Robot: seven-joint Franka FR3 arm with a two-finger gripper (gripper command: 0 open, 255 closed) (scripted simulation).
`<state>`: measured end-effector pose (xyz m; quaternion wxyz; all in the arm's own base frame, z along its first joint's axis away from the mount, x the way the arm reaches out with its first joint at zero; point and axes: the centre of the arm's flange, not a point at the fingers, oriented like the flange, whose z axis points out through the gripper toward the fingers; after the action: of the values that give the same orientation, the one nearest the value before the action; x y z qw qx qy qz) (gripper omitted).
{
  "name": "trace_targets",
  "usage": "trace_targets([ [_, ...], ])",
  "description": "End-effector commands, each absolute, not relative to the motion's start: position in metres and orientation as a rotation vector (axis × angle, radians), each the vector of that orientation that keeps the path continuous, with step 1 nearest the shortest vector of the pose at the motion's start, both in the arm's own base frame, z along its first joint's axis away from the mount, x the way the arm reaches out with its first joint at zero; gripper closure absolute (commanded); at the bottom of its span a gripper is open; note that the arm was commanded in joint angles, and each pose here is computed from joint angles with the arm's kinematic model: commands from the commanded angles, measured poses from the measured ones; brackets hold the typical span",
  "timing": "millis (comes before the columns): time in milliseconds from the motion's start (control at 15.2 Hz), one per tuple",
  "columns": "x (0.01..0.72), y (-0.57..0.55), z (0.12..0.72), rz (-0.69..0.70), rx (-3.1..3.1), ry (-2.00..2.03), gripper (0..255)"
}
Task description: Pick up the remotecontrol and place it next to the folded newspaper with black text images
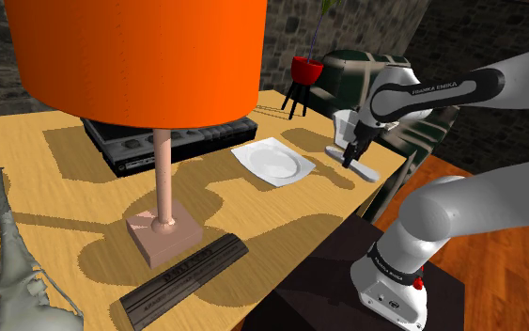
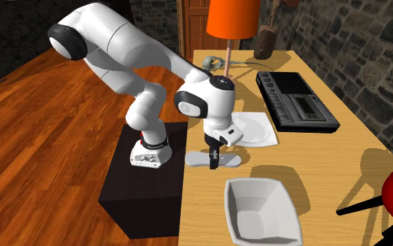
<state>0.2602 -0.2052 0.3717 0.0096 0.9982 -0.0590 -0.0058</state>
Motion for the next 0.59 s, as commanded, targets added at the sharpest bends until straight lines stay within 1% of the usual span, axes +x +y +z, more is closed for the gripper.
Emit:
trace_targets([
  [0, 0.259, -0.205, 0.383, -0.018, 3.117, -0.184, 255],
  [528, 0.263, -0.192, 0.418, -0.018, 3.117, -0.184, 255],
])
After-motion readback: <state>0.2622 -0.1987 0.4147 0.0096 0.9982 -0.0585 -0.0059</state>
